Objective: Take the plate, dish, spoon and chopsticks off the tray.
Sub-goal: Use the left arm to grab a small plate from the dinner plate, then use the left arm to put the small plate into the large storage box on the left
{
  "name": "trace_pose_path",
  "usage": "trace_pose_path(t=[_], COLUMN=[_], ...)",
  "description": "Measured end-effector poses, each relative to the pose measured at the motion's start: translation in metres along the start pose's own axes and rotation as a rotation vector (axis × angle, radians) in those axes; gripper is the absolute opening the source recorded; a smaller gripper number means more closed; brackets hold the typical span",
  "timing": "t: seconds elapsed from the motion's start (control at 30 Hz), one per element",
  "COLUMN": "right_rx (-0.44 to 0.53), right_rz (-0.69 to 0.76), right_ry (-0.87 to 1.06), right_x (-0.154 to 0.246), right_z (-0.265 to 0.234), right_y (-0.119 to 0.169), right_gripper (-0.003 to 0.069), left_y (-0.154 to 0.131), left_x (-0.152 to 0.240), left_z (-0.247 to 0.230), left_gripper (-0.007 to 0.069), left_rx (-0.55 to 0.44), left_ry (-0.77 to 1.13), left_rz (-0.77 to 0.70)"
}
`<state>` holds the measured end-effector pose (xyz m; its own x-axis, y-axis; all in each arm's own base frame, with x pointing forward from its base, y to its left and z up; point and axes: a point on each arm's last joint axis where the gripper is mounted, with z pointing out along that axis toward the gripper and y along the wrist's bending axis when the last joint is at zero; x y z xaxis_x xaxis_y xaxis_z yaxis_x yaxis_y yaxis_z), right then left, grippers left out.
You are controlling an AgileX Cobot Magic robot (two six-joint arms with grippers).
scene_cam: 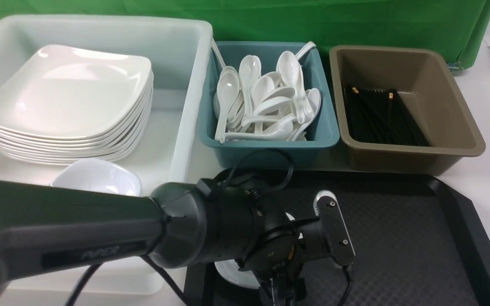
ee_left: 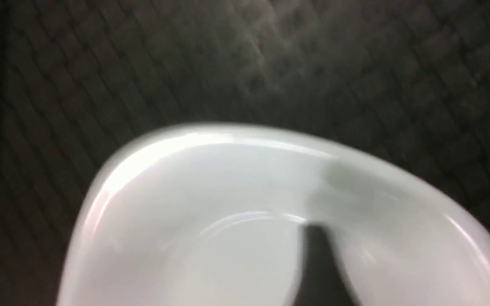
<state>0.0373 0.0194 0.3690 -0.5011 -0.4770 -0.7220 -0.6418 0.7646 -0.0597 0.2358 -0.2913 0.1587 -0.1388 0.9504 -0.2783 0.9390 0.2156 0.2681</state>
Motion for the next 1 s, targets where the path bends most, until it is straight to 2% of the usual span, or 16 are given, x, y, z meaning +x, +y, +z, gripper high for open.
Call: trace_pose_path(t=[0.07,0.13,0.3,0.4,0.47,0.57,0.67,0.87,1.0], right_rx=[-0.001,-0.001,-0.001,-0.001,-0.002,-0.007,-0.014,-0.025,-0.028], right_rz=[0.0,0.0,0.0,0.0,0.003,0.011,0.012,0.013,0.014], right_ry=[0.0,0.0,0.0,-0.002,-0.003,-0.035,-0.076,-0.146,-0.161], right_x=[0.0,0.0,0.0,0.0,0.0,-0.003,-0.007,-0.013,-0.015], right_z=[0.0,0.0,0.0,0.0,0.0,0.0,0.0,-0.001,-0.001], right_y=[0.0,0.0,0.0,0.0,0.0,0.001,0.001,0.002,0.002], right_gripper=[0.01,0.0105,0.0108,0.0109,0.0111,0.0104,0.0103,0.0103,0.0103], left_y=[0.0,-0.002,-0.001,-0.014,-0.025,-0.026,-0.019,-0.005,0.001], left_x=[0.0,0.001,-0.001,-0.009,-0.016,-0.011,0.005,0.054,0.086], left_z=[0.0,0.001,-0.018,-0.063,-0.101,-0.166,-0.197,-0.23,-0.223], left_gripper=[0.0356,0.0192,0.013,0.0036,0.0019,0.0018,0.0018,0.0018,0.0018], left_rx=[0.002,0.012,0.019,0.03,0.016,-0.064,-0.149,-0.36,-0.383], left_ry=[0.005,0.023,0.002,-0.07,-0.17,-0.329,-0.334,-0.125,-0.007], left_rz=[-0.017,-0.041,-0.076,-0.079,-0.046,-0.027,-0.027,-0.003,-0.055])
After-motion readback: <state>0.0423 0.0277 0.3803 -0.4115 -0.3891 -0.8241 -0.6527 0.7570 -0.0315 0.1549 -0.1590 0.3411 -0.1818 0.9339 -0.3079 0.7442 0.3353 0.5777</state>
